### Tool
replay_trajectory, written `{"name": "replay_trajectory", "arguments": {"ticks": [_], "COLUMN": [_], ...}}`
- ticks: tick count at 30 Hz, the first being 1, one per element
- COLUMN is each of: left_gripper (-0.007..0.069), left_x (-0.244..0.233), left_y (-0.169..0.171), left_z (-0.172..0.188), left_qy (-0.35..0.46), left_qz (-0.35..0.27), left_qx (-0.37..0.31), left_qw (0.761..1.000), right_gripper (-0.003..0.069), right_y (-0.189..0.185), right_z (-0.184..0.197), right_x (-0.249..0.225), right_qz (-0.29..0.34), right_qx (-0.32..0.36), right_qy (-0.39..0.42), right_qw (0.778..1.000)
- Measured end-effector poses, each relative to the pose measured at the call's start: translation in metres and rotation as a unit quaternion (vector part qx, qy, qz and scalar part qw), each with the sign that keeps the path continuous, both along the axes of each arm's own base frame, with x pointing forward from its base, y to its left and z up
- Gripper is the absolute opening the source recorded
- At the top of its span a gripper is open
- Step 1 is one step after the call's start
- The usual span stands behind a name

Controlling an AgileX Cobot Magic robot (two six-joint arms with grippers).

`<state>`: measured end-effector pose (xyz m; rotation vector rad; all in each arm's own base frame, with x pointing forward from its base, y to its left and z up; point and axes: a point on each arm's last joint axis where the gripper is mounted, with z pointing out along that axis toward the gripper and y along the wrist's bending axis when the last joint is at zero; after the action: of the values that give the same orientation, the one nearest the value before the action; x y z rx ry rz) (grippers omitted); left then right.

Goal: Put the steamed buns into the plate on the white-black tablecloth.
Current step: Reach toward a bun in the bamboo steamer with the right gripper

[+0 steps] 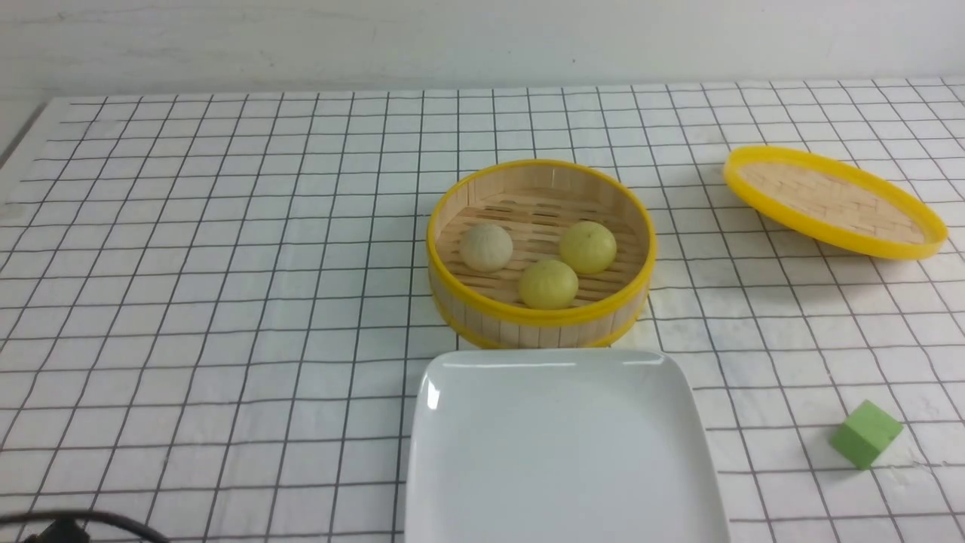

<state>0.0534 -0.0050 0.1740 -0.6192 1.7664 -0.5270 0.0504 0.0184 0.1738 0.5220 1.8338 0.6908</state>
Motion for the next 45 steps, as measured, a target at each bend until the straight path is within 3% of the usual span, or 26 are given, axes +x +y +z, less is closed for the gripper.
{"name": "replay_trajectory", "arguments": {"ticks": [1, 2, 5, 11, 13, 15, 20, 22, 23, 26, 27, 28, 29, 31, 34, 38, 40, 45], "left_gripper": [0.0241, 0.0241, 0.0241, 0.0241, 0.0228, 0.0190, 0.0051, 0.0026, 0.0005, 0.0002, 0.0002, 0.0002, 0.0002, 0.0002, 0.0002, 0.0005, 0.0019, 0.0045], "left_x": [0.000, 0.000, 0.000, 0.001, 0.002, 0.001, -0.015, -0.013, -0.006, 0.017, 0.024, 0.024, 0.033, 0.048, 0.069, 0.086, 0.095, 0.099], "left_y": [-0.001, -0.005, -0.009, -0.008, -0.004, -0.001, -0.003, -0.006, -0.010, -0.018, -0.019, -0.020, -0.021, -0.021, -0.021, -0.020, -0.020, -0.020], "left_z": [0.000, 0.002, 0.005, 0.010, 0.014, 0.031, 0.113, 0.124, 0.133, 0.129, 0.124, 0.122, 0.117, 0.111, 0.106, 0.101, 0.096, 0.093], "left_qy": [0.000, -0.001, 0.003, -0.020, -0.053, -0.101, -0.196, -0.176, -0.111, 0.077, 0.141, 0.161, 0.237, 0.310, 0.362, 0.383, 0.396, 0.400], "left_qz": [0.004, 0.014, 0.028, 0.039, 0.044, 0.033, -0.010, -0.023, -0.052, -0.117, -0.136, -0.143, -0.165, -0.191, -0.215, -0.232, -0.241, -0.242], "left_qx": [-0.026, -0.163, -0.316, -0.371, -0.352, -0.269, -0.072, -0.041, -0.008, 0.016, 0.019, 0.020, 0.025, 0.032, 0.042, 0.050, 0.054, 0.056], "left_qw": [1.000, 0.987, 0.948, 0.928, 0.934, 0.957, 0.978, 0.983, 0.992, 0.990, 0.980, 0.976, 0.957, 0.931, 0.906, 0.893, 0.884, 0.882], "right_gripper": [0.0240, 0.0240, 0.0240, 0.0240, 0.0239, 0.0211, 0.0018, -0.0007, -0.0010, -0.0003, 0.0000, 0.0000, 0.0001, 0.0004, 0.0015, 0.0050, 0.0111, 0.0220], "right_y": [0.001, 0.004, 0.007, 0.008, 0.007, 0.005, 0.001, 0.002, 0.003, 0.003, 0.001, 0.000, -0.002, -0.001, 0.006, 0.025, 0.050, 0.091], "right_z": [0.000, 0.002, 0.005, 0.007, 0.011, 0.037, 0.116, 0.127, 0.140, 0.132, 0.127, 0.125, 0.118, 0.116, 0.117, 0.116, 0.114, 0.112], "right_x": [0.000, 0.000, -0.001, 0.000, 0.000, -0.003, -0.011, -0.009, 0.000, 0.022, 0.033, 0.035, 0.047, 0.064, 0.092, 0.122, 0.142, 0.185], "right_qz": [-0.001, -0.005, -0.005, -0.008, -0.007, 0.002, 0.018, 0.027, 0.050, 0.113, 0.126, 0.130, 0.150, 0.168, 0.202, 0.284, 0.376, 0.437], "right_qx": [0.023, 0.102, 0.178, 0.210, 0.201, 0.152, -0.069, -0.112, -0.175, -0.240, -0.248, -0.251, -0.257, -0.251, -0.221, -0.185, -0.190, -0.225], "right_qy": [0.003, 0.012, 0.020, 0.015, 0.001, -0.056, -0.177, -0.169, -0.125, 0.056, 0.134, 0.147, 0.238, 0.301, 0.318, 0.291, 0.258, 0.244], "right_qw": [1.000, 0.995, 0.984, 0.978, 0.980, 0.987, 0.982, 0.979, 0.975, 0.963, 0.951, 0.948, 0.925, 0.904, 0.900, 0.895, 0.869, 0.836]}}
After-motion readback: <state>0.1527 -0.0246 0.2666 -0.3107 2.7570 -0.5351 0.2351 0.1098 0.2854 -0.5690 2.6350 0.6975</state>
